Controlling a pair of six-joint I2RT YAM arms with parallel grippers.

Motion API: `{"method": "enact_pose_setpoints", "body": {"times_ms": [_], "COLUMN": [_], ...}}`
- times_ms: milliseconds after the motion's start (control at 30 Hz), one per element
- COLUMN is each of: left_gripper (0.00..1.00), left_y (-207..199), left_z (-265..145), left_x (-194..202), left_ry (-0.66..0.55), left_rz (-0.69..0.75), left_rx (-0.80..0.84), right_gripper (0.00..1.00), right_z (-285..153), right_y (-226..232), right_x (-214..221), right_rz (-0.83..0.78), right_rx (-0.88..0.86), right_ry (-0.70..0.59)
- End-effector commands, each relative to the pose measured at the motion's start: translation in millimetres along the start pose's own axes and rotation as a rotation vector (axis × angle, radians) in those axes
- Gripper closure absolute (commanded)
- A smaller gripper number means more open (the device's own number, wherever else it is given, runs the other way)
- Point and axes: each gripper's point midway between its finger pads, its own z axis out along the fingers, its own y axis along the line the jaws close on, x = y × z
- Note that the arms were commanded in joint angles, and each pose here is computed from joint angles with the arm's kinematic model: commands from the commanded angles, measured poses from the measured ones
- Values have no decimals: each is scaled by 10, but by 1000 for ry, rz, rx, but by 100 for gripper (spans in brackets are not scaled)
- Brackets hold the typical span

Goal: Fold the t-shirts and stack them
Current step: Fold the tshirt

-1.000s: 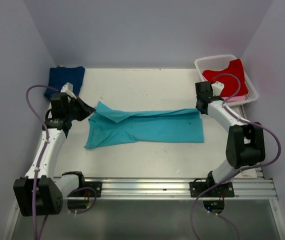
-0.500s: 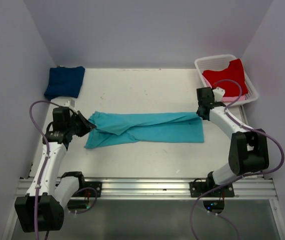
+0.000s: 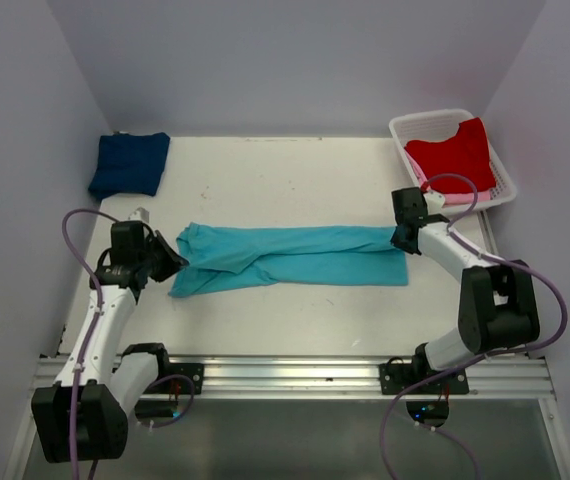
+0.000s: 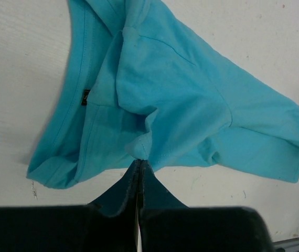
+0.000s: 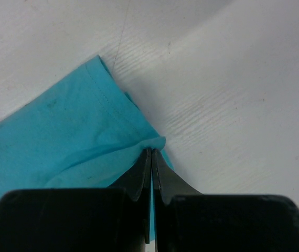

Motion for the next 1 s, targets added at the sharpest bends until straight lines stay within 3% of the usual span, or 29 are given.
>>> {"method": "enact_pose_setpoints", "body": {"times_ms": [0, 33, 100, 133, 167, 200, 267, 333, 400, 467, 500, 533, 567, 633, 767, 967], "left_gripper": [100, 95, 85, 69, 62, 54, 26, 16, 15, 24, 30, 58, 74, 100, 100, 100], "left_y": [153, 166, 144, 121, 79, 31, -127, -244, -393, -454, -479, -591, -545, -640, -496, -381], "left_z": [66, 74, 58, 32, -31, -87, -272, -397, -511, -452, -404, -364, -177, -18, 483, 707], "left_x": [25, 57, 100, 115, 76, 31, -105, -224, -400, -447, -470, -538, -476, -481, -298, -235], "left_ry": [-7, 8, 26, 30, 0, -24, -101, -158, -235, -243, -242, -254, -202, -163, -37, -38], "left_rz": [-3, -9, -19, -32, -34, -36, -34, -25, -2, 9, 8, 9, -11, -23, -77, -93], "left_rx": [-53, -57, -45, -38, -21, -6, 48, 87, 140, 173, 189, 245, 240, 301, 288, 276], "right_gripper": [100, 100, 80, 74, 66, 63, 60, 56, 56, 60, 75, 86, 97, 100, 100, 100], "right_z": [-77, -80, -113, -128, -171, -206, -281, -370, -397, -376, -354, -237, -215, -41, 217, 388], "right_y": [8, 8, -3, -7, -8, -26, -11, 4, 69, 147, 221, 266, 333, 486, 702, 717], "right_x": [-3, 5, -18, -31, -104, -119, -219, -311, -420, -484, -492, -426, -460, -353, -206, 64], "right_rz": [9, 6, 6, 4, 14, 13, 26, 39, 50, 51, 49, 39, 43, 28, 11, -6], "right_rx": [-21, -20, -19, -16, -14, -10, -19, -37, -59, -72, -94, -84, -97, -122, -159, -170], "right_ry": [-8, -6, -9, -11, -30, -29, -50, -73, -99, -103, -96, -64, -60, -10, 63, 121]}}
